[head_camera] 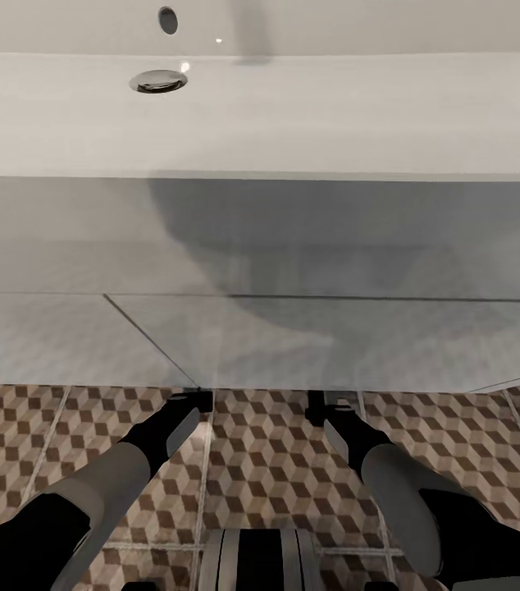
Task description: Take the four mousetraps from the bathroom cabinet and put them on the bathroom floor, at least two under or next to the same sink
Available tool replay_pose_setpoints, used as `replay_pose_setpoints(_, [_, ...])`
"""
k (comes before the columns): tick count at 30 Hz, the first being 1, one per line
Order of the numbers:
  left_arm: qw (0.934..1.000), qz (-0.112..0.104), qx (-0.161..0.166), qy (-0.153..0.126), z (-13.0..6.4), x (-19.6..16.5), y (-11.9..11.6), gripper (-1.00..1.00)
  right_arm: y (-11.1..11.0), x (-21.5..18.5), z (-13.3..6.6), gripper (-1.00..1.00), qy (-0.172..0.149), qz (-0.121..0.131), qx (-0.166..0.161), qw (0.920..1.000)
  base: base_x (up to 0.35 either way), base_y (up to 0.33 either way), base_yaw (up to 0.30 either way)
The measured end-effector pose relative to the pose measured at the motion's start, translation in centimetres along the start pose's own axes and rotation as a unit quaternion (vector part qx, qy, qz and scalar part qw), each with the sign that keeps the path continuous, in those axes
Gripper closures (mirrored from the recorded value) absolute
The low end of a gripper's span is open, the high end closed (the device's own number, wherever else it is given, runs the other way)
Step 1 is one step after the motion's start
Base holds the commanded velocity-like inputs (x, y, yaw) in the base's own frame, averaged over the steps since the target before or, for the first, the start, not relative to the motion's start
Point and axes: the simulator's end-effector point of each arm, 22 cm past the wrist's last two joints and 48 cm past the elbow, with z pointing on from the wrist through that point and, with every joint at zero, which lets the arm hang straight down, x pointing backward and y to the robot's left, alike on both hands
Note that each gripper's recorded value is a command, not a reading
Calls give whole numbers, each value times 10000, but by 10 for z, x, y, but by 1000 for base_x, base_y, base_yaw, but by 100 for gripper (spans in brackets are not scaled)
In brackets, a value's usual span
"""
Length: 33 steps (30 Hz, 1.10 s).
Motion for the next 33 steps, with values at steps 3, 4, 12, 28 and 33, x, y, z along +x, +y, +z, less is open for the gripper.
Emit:
replay_pose_setpoints(3, [10000,-9,5,23,2,2,0,100,0,2,2,100,22,0,0,10000,0,0,0])
replay_pose_setpoints(4, [10000,-10,4,44,3,5,0,100,0,5,3,100,43,-1,-1,10000,0,0,0])
replay_pose_setpoints(12, [10000,-9,-3,84,7,9,0,100,1,9,6,100,84,2,-6,10000,0,0,0])
replay_pose_setpoints(28, [9999,0,-10,164,13,19,0,100,1,17,13,100,152,1,-2,9999,0,0,0])
replay_pose_setpoints(33, [9998,3,-12,182,15,21,0,100,1,19,14,100,171,-1,-3,9999,0,0,0])
